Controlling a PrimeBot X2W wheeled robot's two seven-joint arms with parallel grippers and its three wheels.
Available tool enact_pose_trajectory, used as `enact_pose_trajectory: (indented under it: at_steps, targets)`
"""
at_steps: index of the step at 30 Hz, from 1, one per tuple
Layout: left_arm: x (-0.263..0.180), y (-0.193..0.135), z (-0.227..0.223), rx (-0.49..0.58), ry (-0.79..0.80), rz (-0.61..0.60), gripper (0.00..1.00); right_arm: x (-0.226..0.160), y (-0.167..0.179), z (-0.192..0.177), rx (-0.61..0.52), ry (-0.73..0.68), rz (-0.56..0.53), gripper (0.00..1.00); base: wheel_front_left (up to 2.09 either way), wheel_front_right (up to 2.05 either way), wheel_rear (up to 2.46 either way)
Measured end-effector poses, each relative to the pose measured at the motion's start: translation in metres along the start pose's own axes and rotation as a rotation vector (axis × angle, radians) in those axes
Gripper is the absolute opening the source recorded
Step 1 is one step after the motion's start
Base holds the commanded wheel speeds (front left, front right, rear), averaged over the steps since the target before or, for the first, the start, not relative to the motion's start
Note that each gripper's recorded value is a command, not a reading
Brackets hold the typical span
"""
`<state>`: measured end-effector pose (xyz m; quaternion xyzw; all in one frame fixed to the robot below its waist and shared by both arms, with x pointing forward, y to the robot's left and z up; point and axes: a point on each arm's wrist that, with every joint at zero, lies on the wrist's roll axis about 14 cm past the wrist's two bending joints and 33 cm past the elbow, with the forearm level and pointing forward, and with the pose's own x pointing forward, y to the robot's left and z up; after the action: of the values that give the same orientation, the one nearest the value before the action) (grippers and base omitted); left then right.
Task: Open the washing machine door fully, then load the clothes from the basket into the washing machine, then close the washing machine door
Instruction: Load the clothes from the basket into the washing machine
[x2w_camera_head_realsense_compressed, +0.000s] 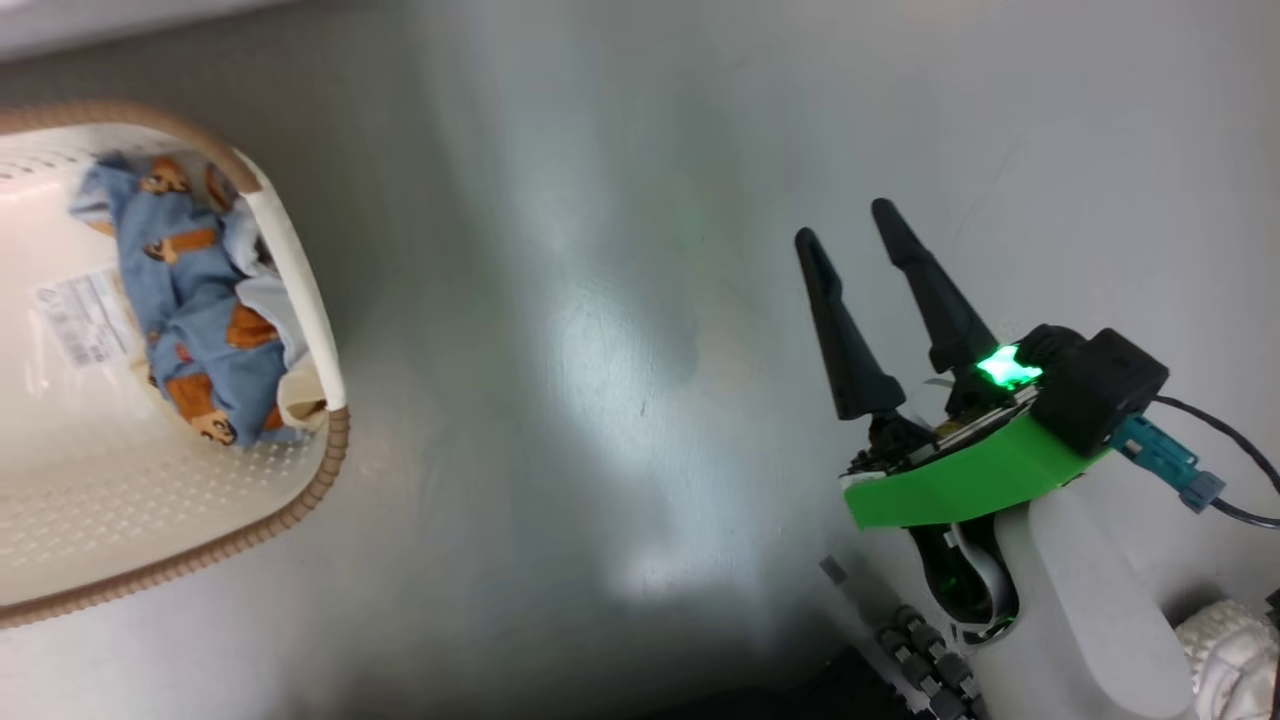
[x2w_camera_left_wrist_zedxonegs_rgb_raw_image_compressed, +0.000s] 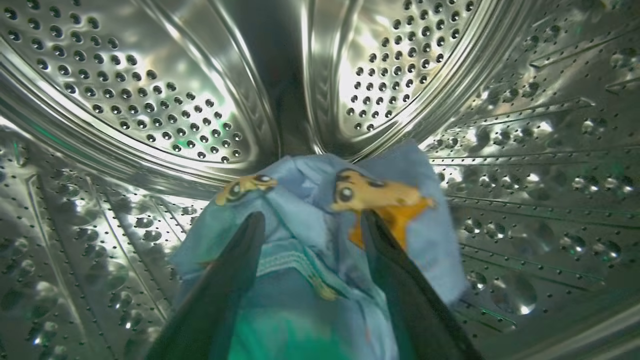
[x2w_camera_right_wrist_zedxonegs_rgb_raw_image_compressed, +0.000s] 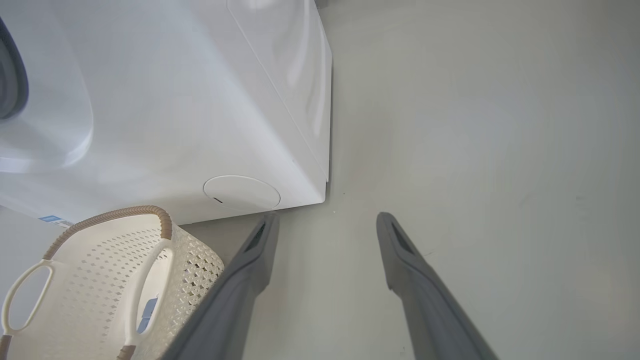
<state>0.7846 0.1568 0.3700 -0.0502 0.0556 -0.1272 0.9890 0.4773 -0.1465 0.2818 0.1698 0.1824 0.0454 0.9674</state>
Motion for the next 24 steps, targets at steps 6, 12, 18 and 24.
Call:
enact_pose_trajectory:
  at_steps: [6,12,18,24]
  targets:
    - [-0.021,-0.015,0.000,-0.013,-0.002,-0.005,1.00,-0.002,0.005,0.024,-0.028,-0.054,0.007,1.00,0.00,0.00,0.00]
    - [-0.047,-0.029,0.018,0.005,-0.011,-0.014,1.00,-0.012,0.016,0.043,-0.033,-0.088,0.022,1.00,0.00,0.00,0.00]
    - [-0.068,-0.044,0.038,0.012,-0.031,-0.030,1.00,-0.017,0.028,0.061,-0.035,-0.127,0.046,1.00,0.00,0.00,0.00]
    - [-0.092,-0.051,0.063,0.005,-0.079,-0.018,1.00,-0.029,0.034,0.075,-0.036,-0.153,0.051,1.00,0.00,0.00,0.00]
